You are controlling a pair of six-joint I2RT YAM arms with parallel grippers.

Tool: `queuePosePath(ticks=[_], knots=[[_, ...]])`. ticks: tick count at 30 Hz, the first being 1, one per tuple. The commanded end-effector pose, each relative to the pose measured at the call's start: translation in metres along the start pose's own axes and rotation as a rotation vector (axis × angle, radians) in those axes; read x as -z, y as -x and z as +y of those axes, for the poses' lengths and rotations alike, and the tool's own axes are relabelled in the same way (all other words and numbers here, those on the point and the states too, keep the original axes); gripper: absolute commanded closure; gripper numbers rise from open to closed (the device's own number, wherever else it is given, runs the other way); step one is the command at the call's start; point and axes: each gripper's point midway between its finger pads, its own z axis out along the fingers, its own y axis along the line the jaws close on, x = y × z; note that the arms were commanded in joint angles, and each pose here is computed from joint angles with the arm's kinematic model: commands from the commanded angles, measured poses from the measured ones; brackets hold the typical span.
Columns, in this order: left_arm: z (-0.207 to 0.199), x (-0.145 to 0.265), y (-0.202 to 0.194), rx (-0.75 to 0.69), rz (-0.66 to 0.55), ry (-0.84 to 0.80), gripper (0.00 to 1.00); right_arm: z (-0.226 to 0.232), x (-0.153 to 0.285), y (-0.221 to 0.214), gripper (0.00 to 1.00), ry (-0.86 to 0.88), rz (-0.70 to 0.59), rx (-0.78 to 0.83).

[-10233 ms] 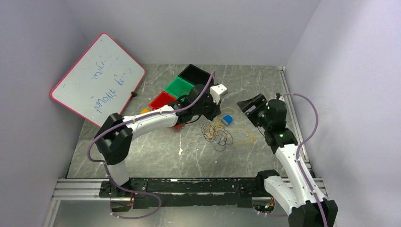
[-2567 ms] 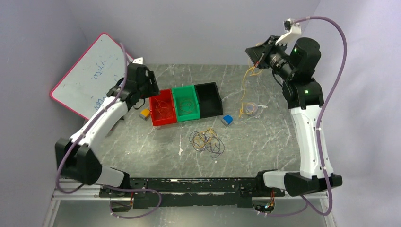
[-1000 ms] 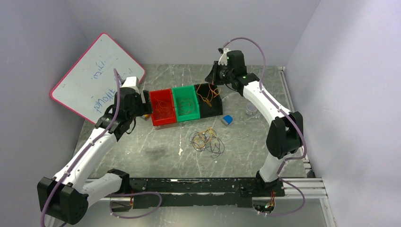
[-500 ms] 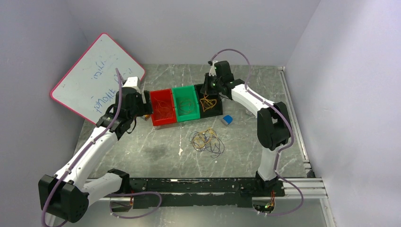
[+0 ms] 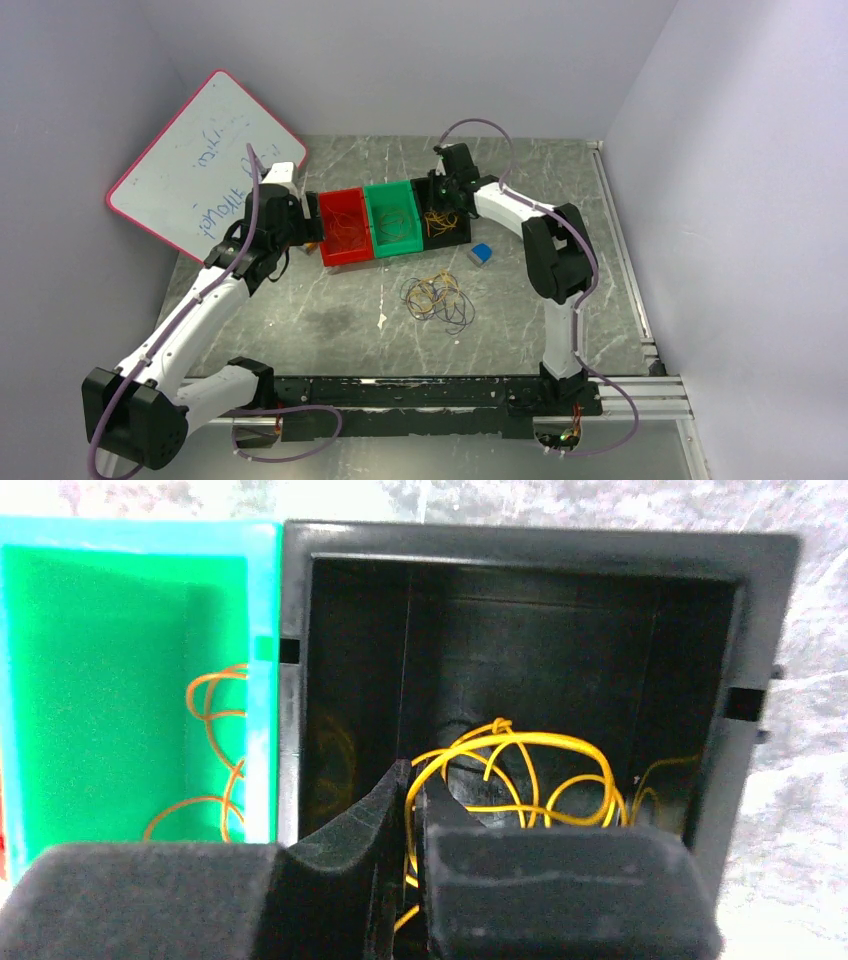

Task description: Untangle the cables

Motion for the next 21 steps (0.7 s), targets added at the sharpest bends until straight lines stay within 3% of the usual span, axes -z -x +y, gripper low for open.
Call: queuePosePath(ticks=[1,7,15,21], knots=[[-0.005,-0.004,0.002,-0.008,-0.011,-0.031,0.16,0.002,-0.001,0.008,0.88,-0.036,-0.021,0.05],[-0.008,-0.004,0.003,-0.013,-0.015,-0.05,0.13,0.007,0.02,0.028,0.7,-0.047,-0.079,0.06],[-0.022,-0.004,0.002,-0.035,-0.013,-0.134,0.01,0.007,0.053,0.043,0.59,-0.078,-0.134,0.053],[-0.034,-0.004,0.001,-0.05,-0.001,-0.203,0.0,0.017,0.092,0.053,0.54,-0.05,-0.195,0.029]])
